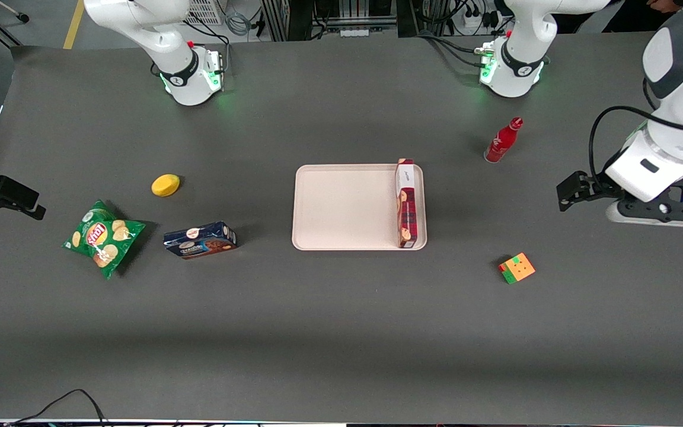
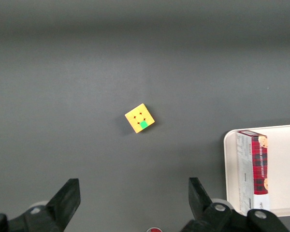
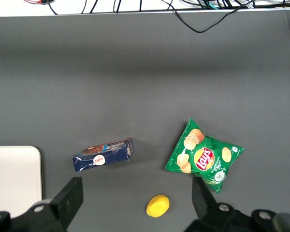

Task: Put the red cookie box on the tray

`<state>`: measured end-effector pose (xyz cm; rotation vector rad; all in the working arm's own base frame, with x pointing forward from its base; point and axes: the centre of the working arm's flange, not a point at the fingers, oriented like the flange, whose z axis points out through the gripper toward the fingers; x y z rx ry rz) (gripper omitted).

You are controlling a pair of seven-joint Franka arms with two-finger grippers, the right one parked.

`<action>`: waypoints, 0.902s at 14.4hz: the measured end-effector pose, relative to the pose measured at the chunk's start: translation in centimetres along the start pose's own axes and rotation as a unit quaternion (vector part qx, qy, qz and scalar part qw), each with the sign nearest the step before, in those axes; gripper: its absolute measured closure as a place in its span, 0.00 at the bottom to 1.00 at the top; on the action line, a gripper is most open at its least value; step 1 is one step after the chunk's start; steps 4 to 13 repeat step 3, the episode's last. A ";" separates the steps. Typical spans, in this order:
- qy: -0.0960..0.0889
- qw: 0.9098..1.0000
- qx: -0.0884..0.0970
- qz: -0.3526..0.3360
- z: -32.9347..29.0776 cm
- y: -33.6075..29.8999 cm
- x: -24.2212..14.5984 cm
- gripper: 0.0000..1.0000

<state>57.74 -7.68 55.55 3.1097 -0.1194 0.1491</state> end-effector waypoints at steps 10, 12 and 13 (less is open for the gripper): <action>-0.004 1.000 0.000 -0.001 -1.2 -0.1 0.0 0.00; -0.004 1.000 0.000 -0.001 -1.2 -0.1 0.0 0.00; -0.004 1.000 0.000 -0.001 -1.2 -0.1 0.0 0.00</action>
